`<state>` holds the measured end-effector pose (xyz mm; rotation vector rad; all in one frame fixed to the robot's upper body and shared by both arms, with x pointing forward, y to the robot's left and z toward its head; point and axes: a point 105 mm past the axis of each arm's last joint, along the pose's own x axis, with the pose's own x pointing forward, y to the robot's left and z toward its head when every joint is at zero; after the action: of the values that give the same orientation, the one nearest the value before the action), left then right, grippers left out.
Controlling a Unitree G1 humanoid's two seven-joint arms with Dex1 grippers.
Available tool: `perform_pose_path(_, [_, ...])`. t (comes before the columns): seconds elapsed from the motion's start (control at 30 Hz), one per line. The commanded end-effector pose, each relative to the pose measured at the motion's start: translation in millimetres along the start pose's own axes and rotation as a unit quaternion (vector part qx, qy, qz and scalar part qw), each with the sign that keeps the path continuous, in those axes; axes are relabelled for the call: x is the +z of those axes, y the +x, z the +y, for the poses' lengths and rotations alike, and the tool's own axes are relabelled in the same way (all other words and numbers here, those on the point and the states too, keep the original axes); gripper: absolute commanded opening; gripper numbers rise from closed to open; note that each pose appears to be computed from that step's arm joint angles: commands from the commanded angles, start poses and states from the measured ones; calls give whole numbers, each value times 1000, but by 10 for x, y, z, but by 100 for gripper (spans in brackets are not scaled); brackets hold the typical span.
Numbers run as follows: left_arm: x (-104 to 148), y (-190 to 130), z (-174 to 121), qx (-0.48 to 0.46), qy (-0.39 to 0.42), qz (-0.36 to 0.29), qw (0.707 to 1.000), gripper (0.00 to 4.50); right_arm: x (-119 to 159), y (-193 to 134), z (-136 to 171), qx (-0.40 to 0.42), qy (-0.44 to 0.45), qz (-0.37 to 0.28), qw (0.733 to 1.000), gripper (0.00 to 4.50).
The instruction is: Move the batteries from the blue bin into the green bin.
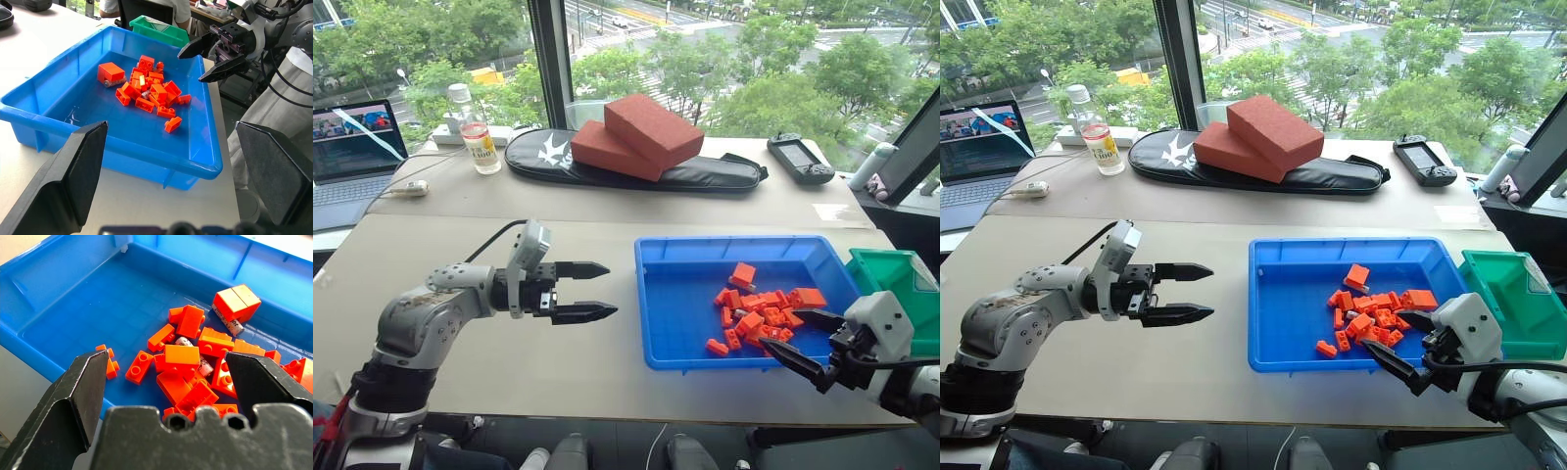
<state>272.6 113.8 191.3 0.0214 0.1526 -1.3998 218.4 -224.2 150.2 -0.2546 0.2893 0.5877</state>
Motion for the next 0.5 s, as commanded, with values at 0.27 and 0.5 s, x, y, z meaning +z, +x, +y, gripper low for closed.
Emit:
perform_pose_path(0.27, [12,31,-26,-12,37,5,999,450,90,3,-111,2,-59,25,998,442])
perform_pose_path(0.5, [-5,81,-35,-23,47,3,999,450,-14,108,-619,-79,-93,129,984,442])
